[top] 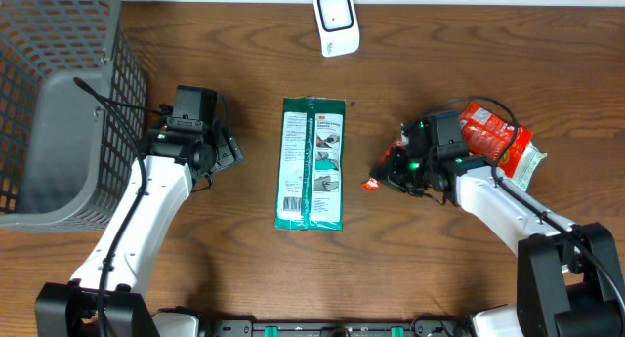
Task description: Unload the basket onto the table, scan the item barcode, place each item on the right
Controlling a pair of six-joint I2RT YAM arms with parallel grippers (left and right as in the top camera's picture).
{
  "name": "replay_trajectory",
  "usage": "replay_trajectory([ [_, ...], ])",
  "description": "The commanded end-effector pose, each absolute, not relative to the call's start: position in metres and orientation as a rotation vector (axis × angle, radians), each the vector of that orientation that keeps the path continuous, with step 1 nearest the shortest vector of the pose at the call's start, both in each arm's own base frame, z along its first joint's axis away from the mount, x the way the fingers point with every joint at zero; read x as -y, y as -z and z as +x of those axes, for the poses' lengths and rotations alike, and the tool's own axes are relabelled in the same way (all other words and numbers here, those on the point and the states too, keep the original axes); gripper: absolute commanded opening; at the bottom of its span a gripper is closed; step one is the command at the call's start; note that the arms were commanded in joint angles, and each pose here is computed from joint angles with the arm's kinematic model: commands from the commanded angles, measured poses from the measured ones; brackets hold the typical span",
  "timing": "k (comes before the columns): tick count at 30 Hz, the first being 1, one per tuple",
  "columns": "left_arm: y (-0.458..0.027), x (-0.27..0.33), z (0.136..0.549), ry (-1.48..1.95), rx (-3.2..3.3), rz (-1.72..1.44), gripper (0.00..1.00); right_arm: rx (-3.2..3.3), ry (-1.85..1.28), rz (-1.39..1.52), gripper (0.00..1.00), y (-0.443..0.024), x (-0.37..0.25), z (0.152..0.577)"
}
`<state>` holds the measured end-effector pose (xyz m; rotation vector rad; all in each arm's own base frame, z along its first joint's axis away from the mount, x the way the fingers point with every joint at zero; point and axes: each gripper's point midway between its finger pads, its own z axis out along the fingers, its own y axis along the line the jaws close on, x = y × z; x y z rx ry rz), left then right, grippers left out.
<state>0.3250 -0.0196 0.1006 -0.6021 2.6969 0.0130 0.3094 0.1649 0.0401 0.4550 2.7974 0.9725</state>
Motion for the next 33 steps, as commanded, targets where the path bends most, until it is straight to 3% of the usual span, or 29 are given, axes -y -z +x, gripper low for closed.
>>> replay_trajectory([
  [1, -0.102, 0.018, 0.327, -0.016, -2.687, -0.629, 0.89, -2.804, -0.925, 0.539, 0.01, -0.040, -0.157, 0.310],
  [8, -0.102, 0.018, 0.327, -0.016, -2.687, -0.629, 0.89, -2.840, -0.928, 0.593, 0.01, -0.037, -0.156, 0.302],
  [24, -0.102, 0.018, 0.327, -0.016, -2.687, -0.628, 0.89, -2.697, -0.337, 1.068, 0.02, -0.009, -0.122, 0.298],
  [33, -0.102, 0.018, 0.327, -0.016, -2.687, -0.629, 0.89, -2.603, -0.522, 0.919, 0.01, -0.027, -0.174, 0.317],
])
